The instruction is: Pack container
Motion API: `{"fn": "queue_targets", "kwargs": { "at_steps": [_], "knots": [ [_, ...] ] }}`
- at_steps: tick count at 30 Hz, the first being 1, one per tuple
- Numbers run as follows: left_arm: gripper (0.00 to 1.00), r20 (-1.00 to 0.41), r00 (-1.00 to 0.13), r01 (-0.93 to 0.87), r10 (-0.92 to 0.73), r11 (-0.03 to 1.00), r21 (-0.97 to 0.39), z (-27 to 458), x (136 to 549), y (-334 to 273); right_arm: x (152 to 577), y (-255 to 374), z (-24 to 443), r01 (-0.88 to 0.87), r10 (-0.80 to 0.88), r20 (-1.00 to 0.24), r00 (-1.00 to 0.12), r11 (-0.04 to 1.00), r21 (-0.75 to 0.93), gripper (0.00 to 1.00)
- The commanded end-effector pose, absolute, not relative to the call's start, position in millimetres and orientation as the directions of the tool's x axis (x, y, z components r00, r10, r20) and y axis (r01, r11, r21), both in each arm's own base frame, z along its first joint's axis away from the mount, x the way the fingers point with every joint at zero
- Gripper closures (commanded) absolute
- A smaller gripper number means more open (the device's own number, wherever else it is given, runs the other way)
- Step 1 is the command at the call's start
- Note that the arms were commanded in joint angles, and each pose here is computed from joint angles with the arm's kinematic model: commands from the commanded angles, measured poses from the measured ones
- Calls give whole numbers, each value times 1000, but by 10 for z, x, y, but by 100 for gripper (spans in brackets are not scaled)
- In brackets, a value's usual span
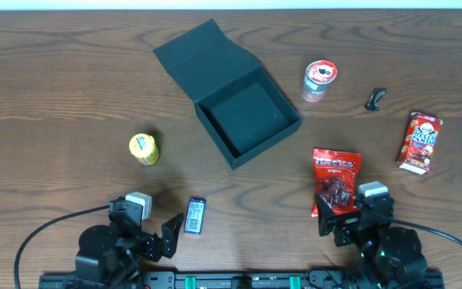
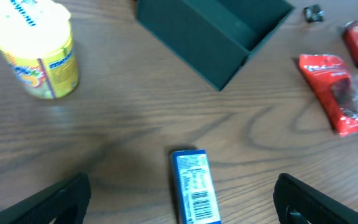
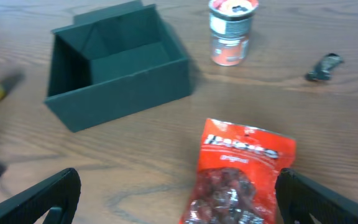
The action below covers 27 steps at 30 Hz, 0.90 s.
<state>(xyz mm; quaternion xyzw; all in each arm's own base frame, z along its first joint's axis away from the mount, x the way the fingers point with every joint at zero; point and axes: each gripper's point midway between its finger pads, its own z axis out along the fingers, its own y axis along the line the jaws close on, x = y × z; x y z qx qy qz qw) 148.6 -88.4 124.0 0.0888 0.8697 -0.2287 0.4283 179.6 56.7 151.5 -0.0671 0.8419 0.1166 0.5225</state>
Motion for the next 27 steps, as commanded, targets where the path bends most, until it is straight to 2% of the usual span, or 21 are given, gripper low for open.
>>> {"fn": "queue_targets", "kwargs": {
  "at_steps": [1,6,15,21,27],
  "knots": [
    [5,-829,-555,379,-67,867,-324,1576,1463,-897,1768,643,1577,-261,45,-892,-450,949,179,1],
    [5,-839,-539,369,-77,874,-318,1886,1472,-869,1787,647,1788,-246,65,-881,-469,948,200,1],
    [5,-735,-677,312,-49,885,-346,2176,1742,-945,2049,742,2173,-222,26,-814,-580,957,189,1],
    [5,-647,-762,346,-18,834,-430,2365,1974,-1204,2189,877,2143,-224,-20,-703,-711,954,200,1],
    [5,-564,-826,340,6,803,-489,2419,2188,-1373,2256,1017,1913,-225,-62,-557,-828,947,228,1]
  ]
}}
